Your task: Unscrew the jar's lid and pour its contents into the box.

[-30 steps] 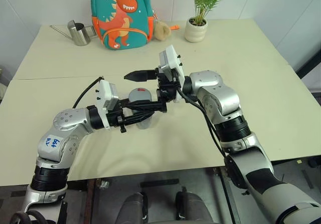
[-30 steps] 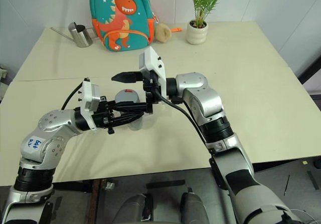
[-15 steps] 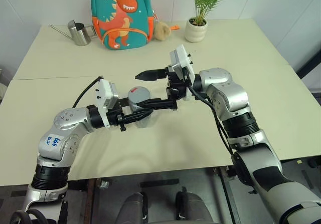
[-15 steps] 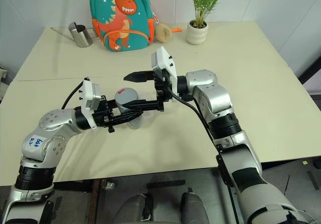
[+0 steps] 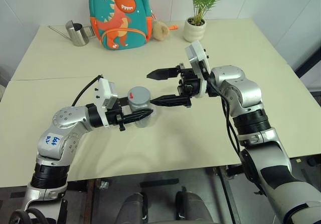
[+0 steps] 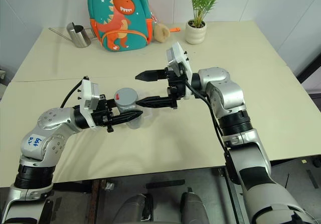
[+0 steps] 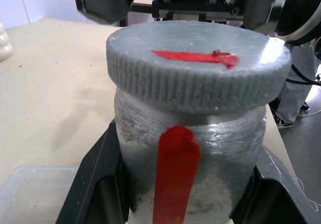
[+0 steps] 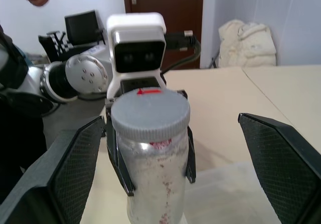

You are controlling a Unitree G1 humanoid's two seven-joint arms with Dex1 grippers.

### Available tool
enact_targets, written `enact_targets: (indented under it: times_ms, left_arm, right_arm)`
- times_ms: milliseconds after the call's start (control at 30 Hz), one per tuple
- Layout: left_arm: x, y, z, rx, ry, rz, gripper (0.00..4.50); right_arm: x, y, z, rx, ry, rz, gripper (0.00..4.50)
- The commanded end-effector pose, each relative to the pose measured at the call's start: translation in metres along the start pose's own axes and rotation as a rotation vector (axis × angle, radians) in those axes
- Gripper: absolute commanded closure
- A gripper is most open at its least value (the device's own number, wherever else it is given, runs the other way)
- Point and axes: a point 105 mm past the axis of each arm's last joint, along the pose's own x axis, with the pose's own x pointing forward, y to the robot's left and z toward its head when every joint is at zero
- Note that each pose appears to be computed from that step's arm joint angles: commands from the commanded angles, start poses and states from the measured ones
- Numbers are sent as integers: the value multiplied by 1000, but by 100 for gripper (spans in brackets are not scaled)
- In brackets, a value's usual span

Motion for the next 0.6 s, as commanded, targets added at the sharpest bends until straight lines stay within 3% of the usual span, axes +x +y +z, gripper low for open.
enact_targets:
  times_ms: [33,400,600]
  left_arm:
    - [-3,-3,12,44,-23,-13,258]
    - [6,-6,11,39,-33,-32,258]
    - [5,-7,9,36,-34,-28,258]
  right_arm:
    - [8,8,23,-62,-47,45,1]
    - [43,11,8,-40,20,48,1]
    - [44,11,7,-34,21,47,1]
